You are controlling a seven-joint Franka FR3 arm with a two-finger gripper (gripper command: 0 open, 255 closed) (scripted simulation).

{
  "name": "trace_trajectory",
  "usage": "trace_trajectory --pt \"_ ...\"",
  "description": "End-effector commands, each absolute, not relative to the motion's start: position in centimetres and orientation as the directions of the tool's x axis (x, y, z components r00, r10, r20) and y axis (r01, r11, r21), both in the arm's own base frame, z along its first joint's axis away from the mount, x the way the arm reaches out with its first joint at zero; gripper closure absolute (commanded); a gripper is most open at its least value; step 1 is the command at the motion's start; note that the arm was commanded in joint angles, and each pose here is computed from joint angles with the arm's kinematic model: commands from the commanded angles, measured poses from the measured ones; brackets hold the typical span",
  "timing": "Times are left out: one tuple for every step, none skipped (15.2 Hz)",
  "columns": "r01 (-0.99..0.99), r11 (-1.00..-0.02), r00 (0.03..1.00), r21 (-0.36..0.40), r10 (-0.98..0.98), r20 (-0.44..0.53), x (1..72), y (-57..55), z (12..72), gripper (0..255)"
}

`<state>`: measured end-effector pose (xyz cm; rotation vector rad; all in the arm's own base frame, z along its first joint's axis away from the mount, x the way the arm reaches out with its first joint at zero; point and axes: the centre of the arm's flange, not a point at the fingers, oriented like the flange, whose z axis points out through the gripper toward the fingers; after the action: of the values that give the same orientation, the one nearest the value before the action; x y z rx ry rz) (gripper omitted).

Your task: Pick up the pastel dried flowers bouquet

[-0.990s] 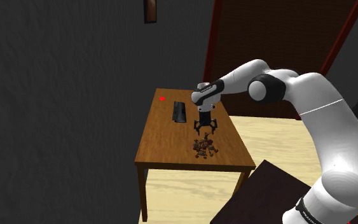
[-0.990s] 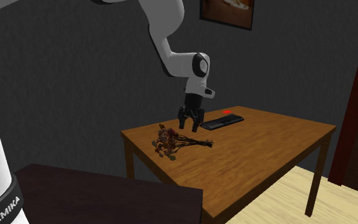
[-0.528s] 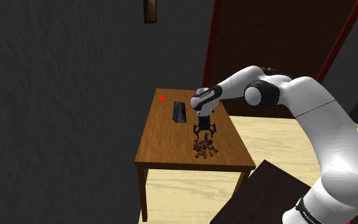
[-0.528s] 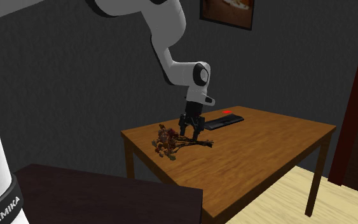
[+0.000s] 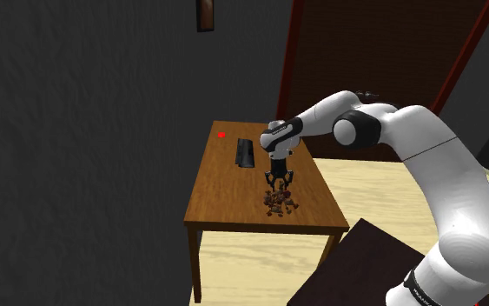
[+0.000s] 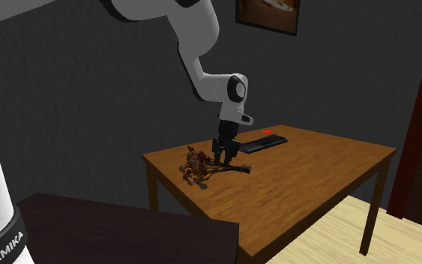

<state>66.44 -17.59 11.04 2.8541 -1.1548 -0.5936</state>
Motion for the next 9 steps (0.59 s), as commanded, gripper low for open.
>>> trace_trajectory --pt "-0.669 -0.729 0.657 0.145 -0.671 -0.343 66.4 -17.6 11.0 255" --pt "-0.669 -0.729 0.657 0.145 -0.671 -0.343 66.4 -17.6 11.0 255" --pt "-0.669 -0.729 0.657 0.145 -0.671 -0.343 66.4 -17.6 11.0 255" --pt "-0.669 -0.729 0.657 0.145 -0.671 -0.343 66.4 -17.6 11.5 255" --pt "-0.669 -0.729 0.657 0.145 -0.671 -0.343 66.4 -17.6 12.1 255" --pt "-0.669 -0.729 0.657 0.145 -0.671 -0.343 66.4 -17.6 12.6 255" --pt "-0.669 -0.729 0.657 0.145 -0.671 -0.343 66.4 -17.6 13.1 255" --pt "-0.669 -0.729 0.657 0.145 -0.671 -0.343 66.4 -17.6 13.6 255" --pt "-0.669 -0.729 0.657 0.145 -0.671 -0.343 66.4 -17.6 14.2 255"
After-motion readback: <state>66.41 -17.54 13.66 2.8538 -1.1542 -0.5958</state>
